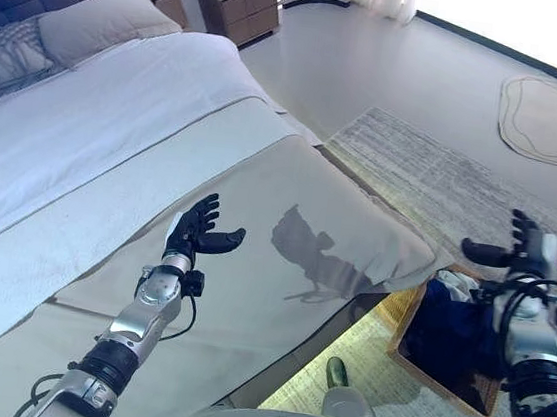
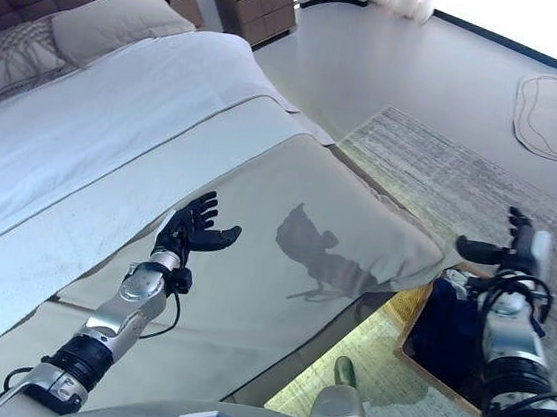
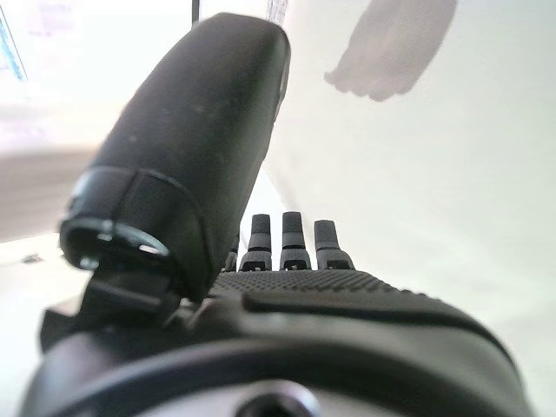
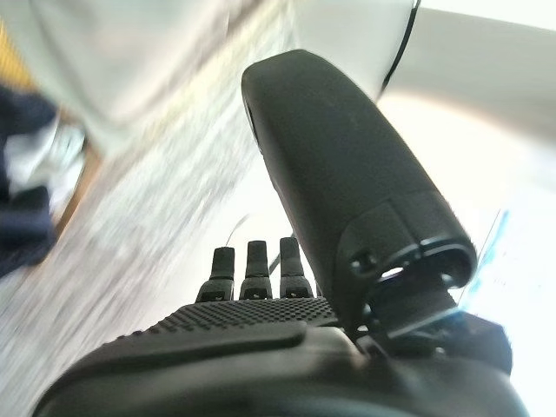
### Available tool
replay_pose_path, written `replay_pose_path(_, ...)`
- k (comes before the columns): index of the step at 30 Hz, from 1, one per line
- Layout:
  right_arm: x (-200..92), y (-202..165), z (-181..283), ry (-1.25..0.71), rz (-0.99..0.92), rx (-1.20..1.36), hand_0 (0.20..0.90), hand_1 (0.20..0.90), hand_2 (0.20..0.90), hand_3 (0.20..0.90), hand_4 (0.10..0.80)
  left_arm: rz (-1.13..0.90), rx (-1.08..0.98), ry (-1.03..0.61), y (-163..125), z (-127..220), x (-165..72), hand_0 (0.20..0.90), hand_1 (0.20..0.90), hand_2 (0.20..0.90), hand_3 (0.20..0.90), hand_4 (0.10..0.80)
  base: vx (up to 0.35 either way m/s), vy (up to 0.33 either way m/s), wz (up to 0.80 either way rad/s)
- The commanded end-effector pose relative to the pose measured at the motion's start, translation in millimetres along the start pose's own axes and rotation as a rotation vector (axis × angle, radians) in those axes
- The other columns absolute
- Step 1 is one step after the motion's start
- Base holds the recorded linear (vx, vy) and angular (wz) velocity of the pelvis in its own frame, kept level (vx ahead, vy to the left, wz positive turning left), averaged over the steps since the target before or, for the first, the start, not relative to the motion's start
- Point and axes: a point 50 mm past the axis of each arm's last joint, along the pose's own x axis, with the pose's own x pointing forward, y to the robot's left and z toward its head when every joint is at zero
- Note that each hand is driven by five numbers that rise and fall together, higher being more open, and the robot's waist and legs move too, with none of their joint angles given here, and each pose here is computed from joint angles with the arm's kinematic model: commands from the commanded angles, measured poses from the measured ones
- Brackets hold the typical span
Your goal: Pick up the clothes from the bed and place them into the basket
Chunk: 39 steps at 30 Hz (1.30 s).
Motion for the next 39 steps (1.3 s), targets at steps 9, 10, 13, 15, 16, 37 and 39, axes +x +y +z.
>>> replay_pose_path(9,-40,68,5,-0.173,0.169,-0.033,0.9,0.9,0.9,0.9,0.8,0.061,0.047,-0.029,24,-22,-13,0.9,0.9,0.9,0.9,0.8,0.023,0.03,0.26)
replay_pose_path(10,-42,71,4,-0.172,0.188,-0.031,0.9,0.9,0.9,0.9,0.8,0.061,0.047,-0.019,25,-24,-14,0.9,0.9,0.9,0.9,0.8,0.035,0.019,0.28)
replay_pose_path(13,-51,84,0,-0.173,0.257,-0.049,0.9,0.9,0.9,0.9,0.8,0.057,0.041,0.019,26,-34,-17,0.9,0.9,0.9,0.9,0.8,0.043,0.025,0.2)
replay_pose_path(15,-57,92,-1,-0.17,0.302,-0.059,0.9,0.9,0.9,0.9,0.8,0.055,0.03,0.038,26,-37,-19,0.9,0.9,0.9,0.9,0.8,0.034,0.038,0.22)
replay_pose_path(16,-60,95,-4,-0.166,0.316,-0.064,0.9,0.9,0.9,0.9,0.8,0.046,0.031,0.047,25,-40,-20,0.9,0.9,0.9,0.9,0.8,0.043,0.044,0.26)
replay_pose_path(37,-96,129,-34,-0.031,0.594,-0.1,0.9,0.9,0.9,0.9,0.8,-0.082,0.114,0.263,24,-76,-35,0.9,0.9,0.9,0.9,0.8,0.023,-0.004,0.14)
replay_pose_path(39,-98,130,-35,-0.02,0.602,-0.102,0.9,0.9,0.9,0.9,0.8,-0.083,0.115,0.28,25,-79,-36,0.9,0.9,0.9,0.9,0.8,0.032,-0.018,0.12)
